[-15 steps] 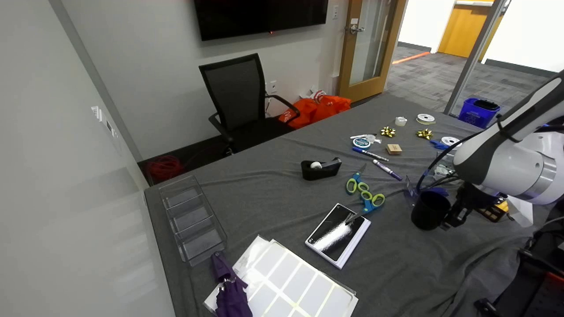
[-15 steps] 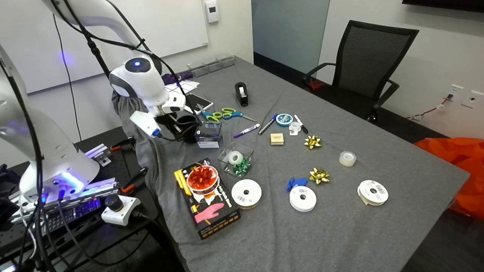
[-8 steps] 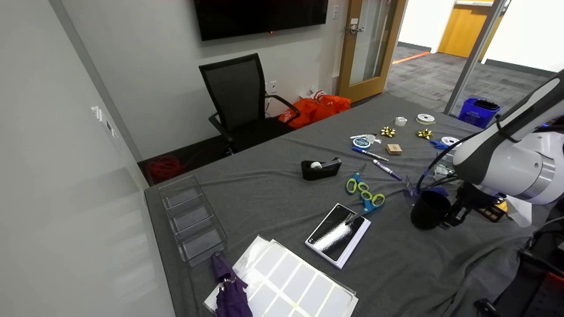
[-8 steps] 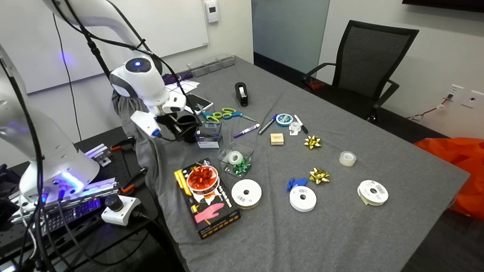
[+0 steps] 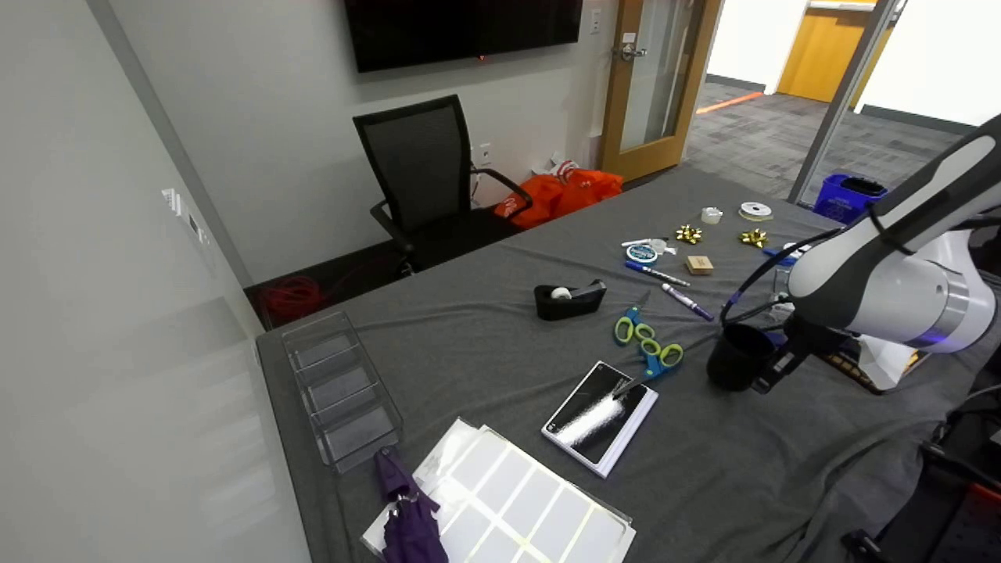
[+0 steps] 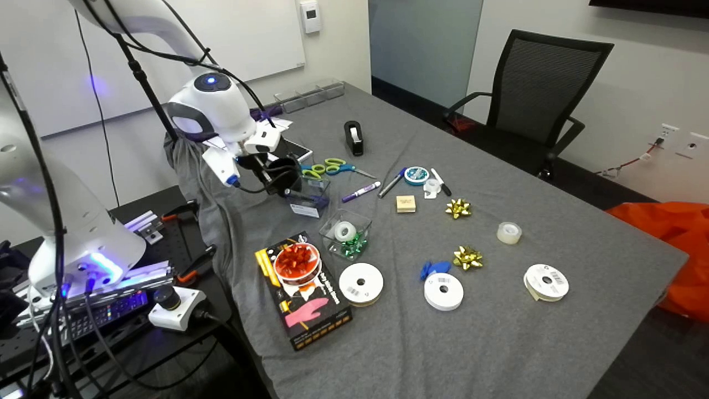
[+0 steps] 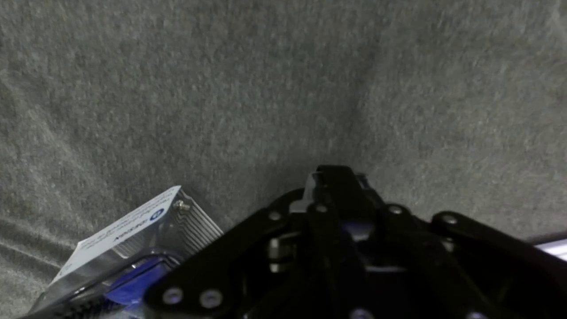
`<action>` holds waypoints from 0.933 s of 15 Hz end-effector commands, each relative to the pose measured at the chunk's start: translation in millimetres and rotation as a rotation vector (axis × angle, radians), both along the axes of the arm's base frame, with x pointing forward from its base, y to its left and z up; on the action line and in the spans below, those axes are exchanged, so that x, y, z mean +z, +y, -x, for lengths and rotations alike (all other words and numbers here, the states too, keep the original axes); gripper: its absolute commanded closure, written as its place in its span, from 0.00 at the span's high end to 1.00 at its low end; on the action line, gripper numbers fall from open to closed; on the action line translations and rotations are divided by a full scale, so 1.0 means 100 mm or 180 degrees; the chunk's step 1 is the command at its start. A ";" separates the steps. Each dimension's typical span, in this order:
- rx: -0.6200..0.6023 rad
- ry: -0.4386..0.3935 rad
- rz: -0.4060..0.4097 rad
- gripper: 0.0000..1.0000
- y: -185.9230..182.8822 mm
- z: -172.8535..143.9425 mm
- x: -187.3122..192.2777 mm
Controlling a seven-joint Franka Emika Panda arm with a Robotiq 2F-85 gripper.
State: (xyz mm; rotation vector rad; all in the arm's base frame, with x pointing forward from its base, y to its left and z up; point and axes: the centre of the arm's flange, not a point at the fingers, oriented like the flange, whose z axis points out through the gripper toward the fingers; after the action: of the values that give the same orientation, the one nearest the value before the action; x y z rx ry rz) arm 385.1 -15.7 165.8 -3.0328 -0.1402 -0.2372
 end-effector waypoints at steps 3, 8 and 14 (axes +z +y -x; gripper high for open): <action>-0.0385 -0.0034 -0.0003 0.04 0.33 -0.43 0.31; -0.0787 0.0111 -0.0088 0.04 0.69 -0.62 0.54; -0.1121 0.0234 -0.0179 0.04 0.98 -0.99 1.06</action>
State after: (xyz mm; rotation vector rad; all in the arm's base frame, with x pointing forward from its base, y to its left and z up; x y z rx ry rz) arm 466.0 73.7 219.8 -3.0128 0.3443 -0.1626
